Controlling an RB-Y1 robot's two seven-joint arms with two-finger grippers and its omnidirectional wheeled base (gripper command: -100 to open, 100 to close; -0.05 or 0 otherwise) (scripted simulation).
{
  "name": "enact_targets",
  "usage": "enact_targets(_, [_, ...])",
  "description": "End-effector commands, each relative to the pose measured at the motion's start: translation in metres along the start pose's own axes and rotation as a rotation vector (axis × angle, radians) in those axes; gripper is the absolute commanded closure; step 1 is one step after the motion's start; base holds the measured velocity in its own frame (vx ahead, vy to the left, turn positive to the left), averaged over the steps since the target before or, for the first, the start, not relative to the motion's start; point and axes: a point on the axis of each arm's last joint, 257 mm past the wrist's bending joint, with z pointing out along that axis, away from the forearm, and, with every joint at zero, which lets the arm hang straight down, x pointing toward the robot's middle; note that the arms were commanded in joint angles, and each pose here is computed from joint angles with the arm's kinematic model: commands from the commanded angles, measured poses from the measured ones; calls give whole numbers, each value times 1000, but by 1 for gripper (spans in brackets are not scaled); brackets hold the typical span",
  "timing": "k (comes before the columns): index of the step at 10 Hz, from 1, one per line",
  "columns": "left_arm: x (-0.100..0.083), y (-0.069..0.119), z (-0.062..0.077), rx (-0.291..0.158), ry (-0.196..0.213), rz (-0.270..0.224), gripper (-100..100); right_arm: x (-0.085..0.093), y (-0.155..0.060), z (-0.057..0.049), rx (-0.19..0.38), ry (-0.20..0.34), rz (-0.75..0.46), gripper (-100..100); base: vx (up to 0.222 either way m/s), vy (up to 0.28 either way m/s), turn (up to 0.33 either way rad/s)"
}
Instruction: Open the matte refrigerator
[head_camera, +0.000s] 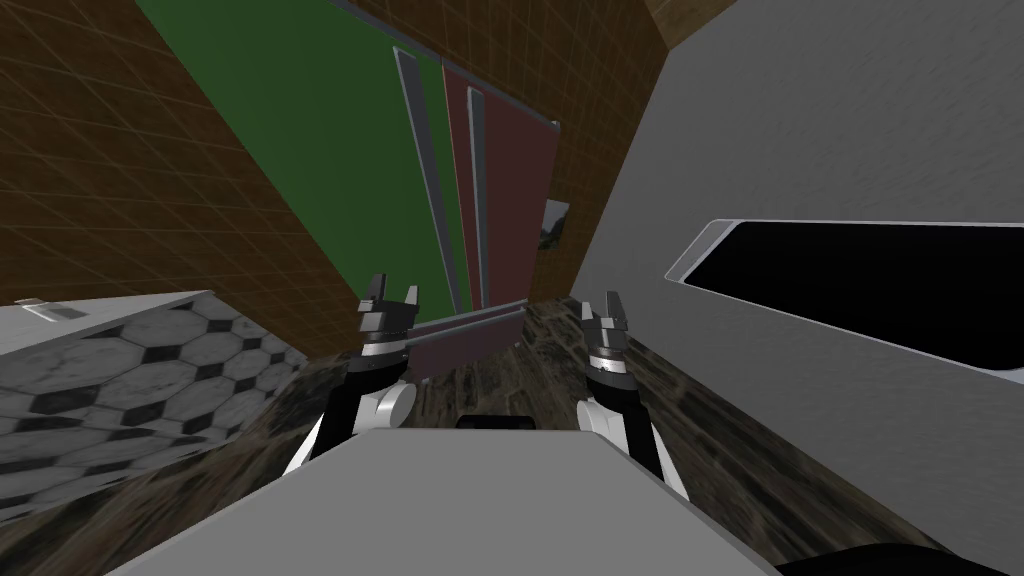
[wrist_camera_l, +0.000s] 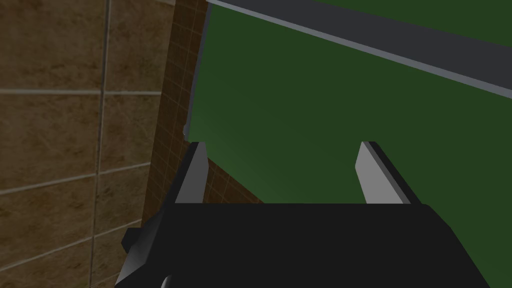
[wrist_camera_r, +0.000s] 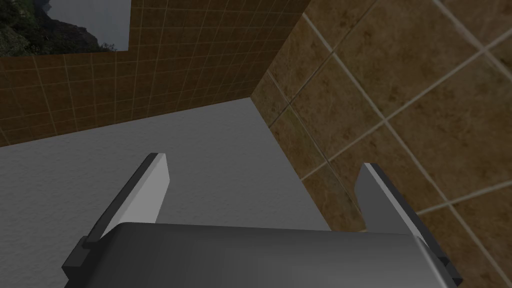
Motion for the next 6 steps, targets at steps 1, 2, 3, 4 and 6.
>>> enact_targets(1, [0,0,0,0,0,0,0,0,0,0,0,0,0,0,0,0,0])
enact_targets(2, [0,0,0,0,0,0,0,0,0,0,0,0,0,0,0,0,0])
enact_targets(3, [0,0,0,0,0,0,0,0,0,0,0,0,0,0,0,0,0])
enact_targets(4, [0,0,0,0,0,0,0,0,0,0,0,0,0,0,0,0,0])
enact_targets(6, [0,0,0,0,0,0,0,0,0,0,0,0,0,0,0,0,0])
